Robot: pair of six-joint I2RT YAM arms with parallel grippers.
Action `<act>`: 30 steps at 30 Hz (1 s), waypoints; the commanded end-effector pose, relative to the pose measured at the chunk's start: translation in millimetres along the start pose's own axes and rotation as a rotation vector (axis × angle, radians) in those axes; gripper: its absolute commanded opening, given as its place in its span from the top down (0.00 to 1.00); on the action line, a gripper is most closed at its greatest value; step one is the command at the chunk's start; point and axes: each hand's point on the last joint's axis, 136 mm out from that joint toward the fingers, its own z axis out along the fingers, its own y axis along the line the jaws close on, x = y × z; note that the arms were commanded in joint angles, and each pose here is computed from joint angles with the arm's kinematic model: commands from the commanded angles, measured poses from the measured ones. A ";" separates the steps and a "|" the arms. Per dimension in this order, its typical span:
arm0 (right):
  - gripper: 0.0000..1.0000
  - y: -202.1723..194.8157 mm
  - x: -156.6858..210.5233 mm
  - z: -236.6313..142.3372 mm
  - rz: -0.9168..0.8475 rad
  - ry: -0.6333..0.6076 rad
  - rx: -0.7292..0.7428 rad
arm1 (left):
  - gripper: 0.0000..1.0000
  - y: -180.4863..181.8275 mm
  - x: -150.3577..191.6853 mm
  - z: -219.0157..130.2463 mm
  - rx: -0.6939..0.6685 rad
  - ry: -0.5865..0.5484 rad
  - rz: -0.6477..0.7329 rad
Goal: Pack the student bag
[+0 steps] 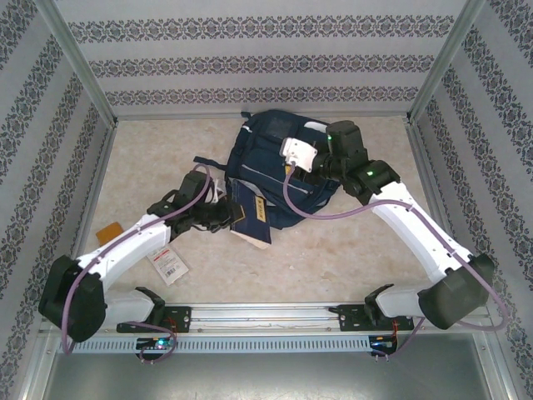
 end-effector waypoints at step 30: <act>1.00 43.3 140.5 140.4 -0.097 0.534 0.064 | 1.00 36.5 33.6 -103.2 -0.106 -0.047 0.021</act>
